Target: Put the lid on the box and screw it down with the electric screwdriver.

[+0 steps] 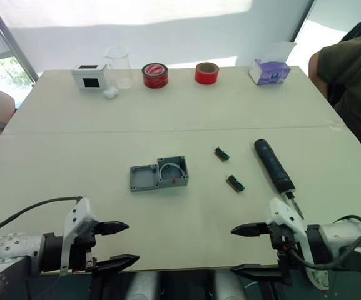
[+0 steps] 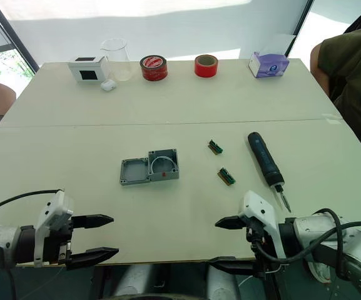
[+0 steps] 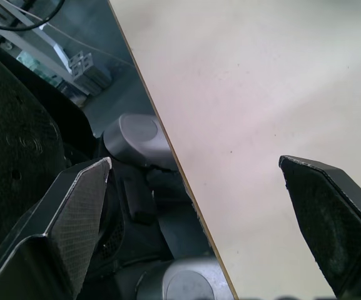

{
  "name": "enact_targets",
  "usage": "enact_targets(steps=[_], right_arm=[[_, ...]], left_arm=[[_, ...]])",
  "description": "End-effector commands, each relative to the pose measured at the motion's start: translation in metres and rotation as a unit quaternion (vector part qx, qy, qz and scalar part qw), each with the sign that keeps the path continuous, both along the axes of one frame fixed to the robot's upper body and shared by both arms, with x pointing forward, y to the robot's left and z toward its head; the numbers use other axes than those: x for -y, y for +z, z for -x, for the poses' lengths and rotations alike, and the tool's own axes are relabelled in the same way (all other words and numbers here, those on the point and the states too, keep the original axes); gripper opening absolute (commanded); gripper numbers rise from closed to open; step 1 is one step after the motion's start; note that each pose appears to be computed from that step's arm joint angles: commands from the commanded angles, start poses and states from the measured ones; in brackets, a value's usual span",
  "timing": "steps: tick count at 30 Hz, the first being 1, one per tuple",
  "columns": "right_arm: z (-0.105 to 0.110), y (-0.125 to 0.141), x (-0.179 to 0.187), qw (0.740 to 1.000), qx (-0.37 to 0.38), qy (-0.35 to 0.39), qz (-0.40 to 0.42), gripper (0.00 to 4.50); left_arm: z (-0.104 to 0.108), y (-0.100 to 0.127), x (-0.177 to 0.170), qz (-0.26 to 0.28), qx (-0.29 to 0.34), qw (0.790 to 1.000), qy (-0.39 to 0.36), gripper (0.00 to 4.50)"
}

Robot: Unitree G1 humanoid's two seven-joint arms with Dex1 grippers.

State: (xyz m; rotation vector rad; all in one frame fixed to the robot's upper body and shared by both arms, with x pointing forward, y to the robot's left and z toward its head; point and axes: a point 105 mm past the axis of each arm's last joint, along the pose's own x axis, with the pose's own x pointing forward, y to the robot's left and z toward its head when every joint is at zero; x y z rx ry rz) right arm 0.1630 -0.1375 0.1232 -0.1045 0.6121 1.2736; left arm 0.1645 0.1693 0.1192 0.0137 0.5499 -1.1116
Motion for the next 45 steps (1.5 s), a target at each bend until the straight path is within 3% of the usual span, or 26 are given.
enact_targets(steps=[1,12,18,22,27,31,34,38,45], right_arm=[[0.002,0.008,-0.008,1.0,0.011,0.013,-0.019,4.49],[-0.003,0.007,-0.017,1.0,0.012,-0.003,-0.027,4.49],[-0.015,0.022,-0.024,0.997,0.04,-0.022,-0.066,4.49],[-0.024,0.038,-0.031,0.992,0.079,-0.032,-0.094,4.49],[-0.032,0.054,-0.052,0.986,0.12,-0.038,-0.114,4.49],[-0.047,0.06,-0.054,0.978,0.147,-0.085,-0.117,4.49],[-0.05,0.058,-0.056,0.978,0.148,-0.095,-0.115,4.49],[-0.049,0.047,-0.054,0.978,0.141,-0.108,-0.109,4.49],[-0.047,0.038,-0.048,0.977,0.141,-0.126,-0.103,4.49]], left_arm=[[-0.002,0.008,0.002,0.003,0.011,1.0,-0.013,4.5],[-0.019,0.016,0.002,-0.013,0.031,0.999,0.033,4.5],[-0.054,0.054,0.003,-0.005,0.089,0.995,0.045,4.5],[-0.078,0.08,-0.001,-0.101,0.14,0.984,-0.031,4.5],[-0.125,0.1,0.017,-0.2,0.239,0.937,-0.155,4.5],[-0.156,0.097,0.057,-0.238,0.201,0.926,-0.211,4.5],[-0.16,0.084,0.068,-0.275,0.145,0.922,-0.232,4.5],[-0.164,0.075,0.095,-0.276,0.129,0.916,-0.259,4.5],[-0.16,0.063,0.11,-0.29,0.109,0.907,-0.284,4.5]])
